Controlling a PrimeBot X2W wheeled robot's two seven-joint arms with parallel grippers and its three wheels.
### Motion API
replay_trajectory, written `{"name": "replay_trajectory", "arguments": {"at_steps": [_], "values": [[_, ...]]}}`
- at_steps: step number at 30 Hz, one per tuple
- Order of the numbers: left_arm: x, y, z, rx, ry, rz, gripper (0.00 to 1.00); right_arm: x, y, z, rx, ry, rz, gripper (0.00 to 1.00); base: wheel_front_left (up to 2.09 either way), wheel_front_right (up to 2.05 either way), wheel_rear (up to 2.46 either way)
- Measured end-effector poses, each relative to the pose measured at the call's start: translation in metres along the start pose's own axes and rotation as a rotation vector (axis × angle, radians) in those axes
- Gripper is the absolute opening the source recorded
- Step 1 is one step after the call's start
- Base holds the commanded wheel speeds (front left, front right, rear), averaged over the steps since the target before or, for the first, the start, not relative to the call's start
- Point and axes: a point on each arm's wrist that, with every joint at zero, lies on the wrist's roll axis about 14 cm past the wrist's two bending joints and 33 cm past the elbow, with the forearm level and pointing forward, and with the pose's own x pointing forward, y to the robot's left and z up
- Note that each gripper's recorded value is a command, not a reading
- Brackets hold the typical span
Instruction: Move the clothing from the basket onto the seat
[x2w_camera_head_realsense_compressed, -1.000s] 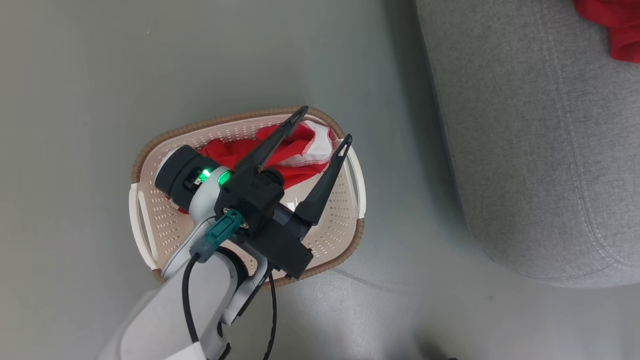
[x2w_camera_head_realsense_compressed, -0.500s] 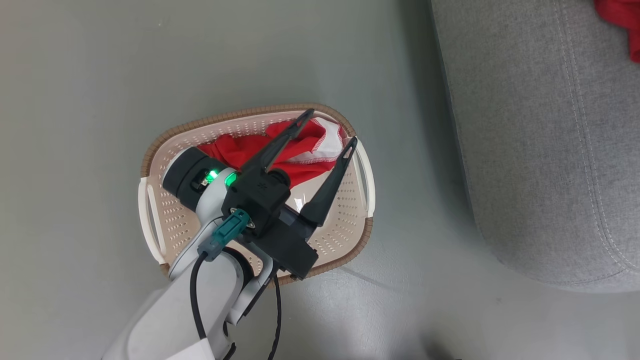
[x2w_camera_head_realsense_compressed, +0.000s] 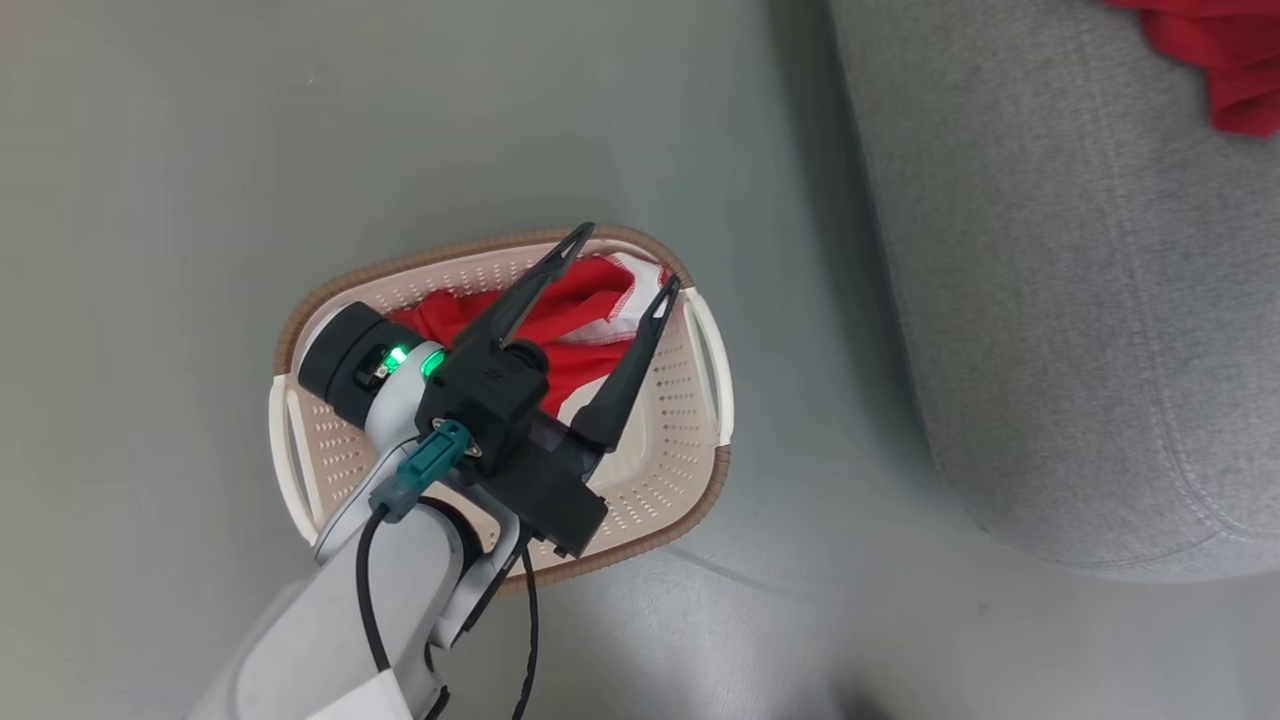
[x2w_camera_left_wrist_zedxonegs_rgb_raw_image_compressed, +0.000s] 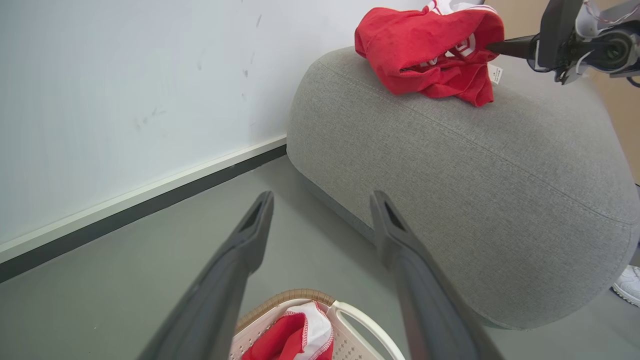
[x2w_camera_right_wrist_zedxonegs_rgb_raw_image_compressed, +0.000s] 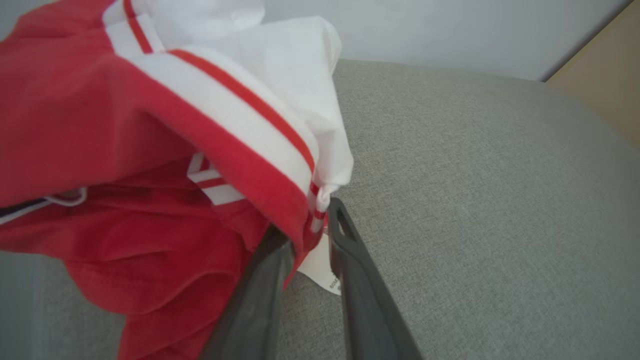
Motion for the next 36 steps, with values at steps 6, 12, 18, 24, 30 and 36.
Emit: {"name": "replay_trajectory", "arguments": {"at_steps": [6, 12, 18, 24, 30, 36], "values": [[-0.003, -0.002, -0.003, 0.006, 0.014, -0.001, 1.0, -0.012, 0.005, 0.001, 0.005, -0.024, 0.032, 1.0, 0.0, 0.0, 0.0], [-0.001, -0.007, 0.001, 0.013, 0.004, -0.012, 1.0, -0.028, -0.006, 0.001, 0.001, -0.041, 0.039, 1.0, 0.0, 0.0, 0.0], [0.0, -0.017, 0.012, 0.003, -0.018, -0.026, 1.0, -0.051, -0.021, -0.01, -0.003, -0.028, 0.032, 1.0, 0.0, 0.0, 0.0], [-0.005, -0.023, 0.025, 0.001, -0.047, -0.008, 1.0, -0.068, -0.029, 0.018, -0.007, -0.105, 0.041, 1.0, 0.0, 0.0, 0.0], [-0.016, -0.018, 0.047, 0.016, -0.098, 0.046, 1.0, -0.084, -0.026, 0.056, 0.01, -0.206, 0.067, 1.0, 0.0, 0.0, 0.0], [-0.04, -0.003, 0.064, 0.001, -0.144, 0.147, 1.0, -0.103, 0.008, 0.098, 0.052, -0.326, 0.154, 1.0, 0.0, 0.0, 0.0]]}}
